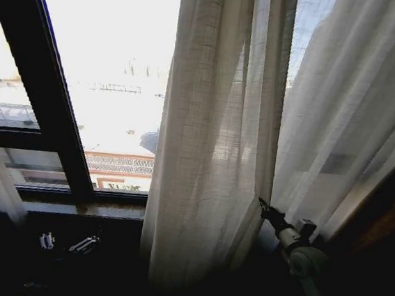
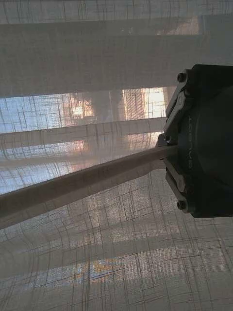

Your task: Open the curtains by pulling them apart, changing their state from closed to fully open.

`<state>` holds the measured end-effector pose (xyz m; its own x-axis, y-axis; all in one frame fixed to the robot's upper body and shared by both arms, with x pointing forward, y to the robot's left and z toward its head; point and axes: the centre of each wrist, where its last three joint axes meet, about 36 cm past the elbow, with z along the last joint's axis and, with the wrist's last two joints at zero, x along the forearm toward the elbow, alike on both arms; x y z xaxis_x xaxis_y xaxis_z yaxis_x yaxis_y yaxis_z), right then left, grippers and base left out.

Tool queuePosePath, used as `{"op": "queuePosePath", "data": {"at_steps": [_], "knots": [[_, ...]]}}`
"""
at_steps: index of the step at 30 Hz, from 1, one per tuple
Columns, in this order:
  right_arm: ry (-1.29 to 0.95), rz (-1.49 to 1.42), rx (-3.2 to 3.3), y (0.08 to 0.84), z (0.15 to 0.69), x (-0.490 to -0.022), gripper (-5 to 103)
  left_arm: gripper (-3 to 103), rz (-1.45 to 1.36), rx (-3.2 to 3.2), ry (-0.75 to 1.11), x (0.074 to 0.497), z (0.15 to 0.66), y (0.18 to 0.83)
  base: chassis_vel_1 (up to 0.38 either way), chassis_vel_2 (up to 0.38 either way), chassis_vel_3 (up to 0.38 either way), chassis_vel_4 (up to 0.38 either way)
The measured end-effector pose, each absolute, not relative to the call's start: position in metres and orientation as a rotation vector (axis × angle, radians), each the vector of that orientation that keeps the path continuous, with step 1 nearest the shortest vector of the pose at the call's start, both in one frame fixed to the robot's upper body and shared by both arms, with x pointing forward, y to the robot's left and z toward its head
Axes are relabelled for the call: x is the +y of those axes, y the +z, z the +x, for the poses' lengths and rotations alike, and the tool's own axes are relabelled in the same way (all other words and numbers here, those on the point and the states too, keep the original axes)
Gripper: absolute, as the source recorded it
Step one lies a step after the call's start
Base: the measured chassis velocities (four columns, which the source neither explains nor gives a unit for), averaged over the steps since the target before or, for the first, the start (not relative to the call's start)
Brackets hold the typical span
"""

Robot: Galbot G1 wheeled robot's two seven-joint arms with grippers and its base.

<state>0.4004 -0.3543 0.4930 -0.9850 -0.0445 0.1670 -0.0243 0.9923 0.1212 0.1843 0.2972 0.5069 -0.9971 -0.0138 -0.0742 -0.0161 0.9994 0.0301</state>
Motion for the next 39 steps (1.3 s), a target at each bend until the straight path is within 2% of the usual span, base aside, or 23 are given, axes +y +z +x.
{"op": "queuePosePath", "data": {"at_steps": [39], "knots": [[-0.169,0.020,-2.991,0.4849,0.3971,-0.3548,0,100,-0.014,3.053,0.047,0.2963,0.1858,0.5071,-0.349,-0.351,0.345,0.349]]}}
